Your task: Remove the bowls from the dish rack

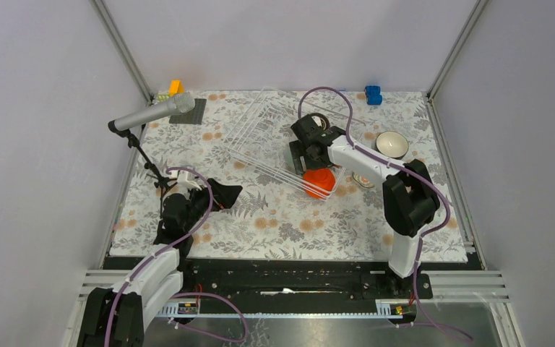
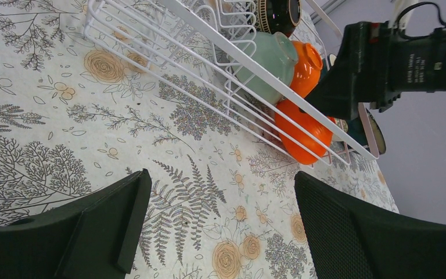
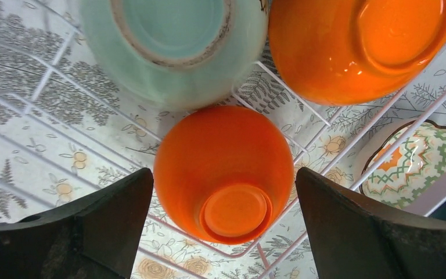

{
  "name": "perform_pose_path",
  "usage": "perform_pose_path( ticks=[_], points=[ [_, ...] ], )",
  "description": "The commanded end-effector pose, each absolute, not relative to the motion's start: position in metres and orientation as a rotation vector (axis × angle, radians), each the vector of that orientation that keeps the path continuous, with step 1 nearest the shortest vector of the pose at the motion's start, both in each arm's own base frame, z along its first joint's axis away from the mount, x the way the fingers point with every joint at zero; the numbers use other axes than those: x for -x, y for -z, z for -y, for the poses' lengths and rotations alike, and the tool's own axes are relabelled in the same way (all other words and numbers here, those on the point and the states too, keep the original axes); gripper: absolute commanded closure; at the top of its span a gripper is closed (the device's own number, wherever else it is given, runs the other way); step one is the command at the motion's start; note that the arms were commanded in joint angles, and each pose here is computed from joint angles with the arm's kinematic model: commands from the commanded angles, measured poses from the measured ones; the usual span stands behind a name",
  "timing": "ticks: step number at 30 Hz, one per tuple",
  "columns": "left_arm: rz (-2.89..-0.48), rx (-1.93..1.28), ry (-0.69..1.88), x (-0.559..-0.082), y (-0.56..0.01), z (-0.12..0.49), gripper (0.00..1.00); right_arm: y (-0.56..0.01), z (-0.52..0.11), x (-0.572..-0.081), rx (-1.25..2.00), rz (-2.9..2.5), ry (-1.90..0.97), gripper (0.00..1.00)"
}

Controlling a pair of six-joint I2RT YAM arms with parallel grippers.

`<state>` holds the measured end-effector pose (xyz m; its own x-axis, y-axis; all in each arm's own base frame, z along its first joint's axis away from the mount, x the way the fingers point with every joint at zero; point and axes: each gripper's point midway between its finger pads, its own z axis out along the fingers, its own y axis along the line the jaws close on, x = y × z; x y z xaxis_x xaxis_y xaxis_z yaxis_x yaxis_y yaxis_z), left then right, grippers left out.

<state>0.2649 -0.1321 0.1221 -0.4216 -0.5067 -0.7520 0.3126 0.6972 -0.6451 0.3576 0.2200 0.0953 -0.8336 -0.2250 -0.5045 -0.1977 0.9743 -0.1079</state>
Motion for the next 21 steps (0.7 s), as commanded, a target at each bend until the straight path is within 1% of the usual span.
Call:
perform_pose_path(
  ticks=[1,5,10,14,17,21],
  points=[
    [-1.734,0.118,0.932,-0.266,-0.137,0.135,0.01,-0.104,-0.224,-0.37,0.284,-2.541,0.073,0.0],
    [-1.736,0.118,0.932,-0.266,-0.136,0.135,0.01,-0.114,-0.241,-0.382,0.405,-2.456,-0.011,0.0],
    [-1.735,0.119,0.934,-0.266,-0.136,0.135,0.01,-0.125,-0.247,-0.404,0.491,-2.355,0.012,0.0],
    [-1.733,0.114,0.94,-0.266,-0.136,0.136,0.01,-0.125,-0.263,-0.413,0.593,-2.318,-0.037,0.02],
    [-1.732,0.104,0.953,-0.266,-0.137,0.138,0.01,-0.123,-0.264,-0.424,0.63,-2.289,0.013,0.01],
    [-1.73,0.087,0.978,-0.265,-0.137,0.142,0.01,-0.105,-0.279,-0.426,0.76,-2.3,-0.036,0.0]
  ],
)
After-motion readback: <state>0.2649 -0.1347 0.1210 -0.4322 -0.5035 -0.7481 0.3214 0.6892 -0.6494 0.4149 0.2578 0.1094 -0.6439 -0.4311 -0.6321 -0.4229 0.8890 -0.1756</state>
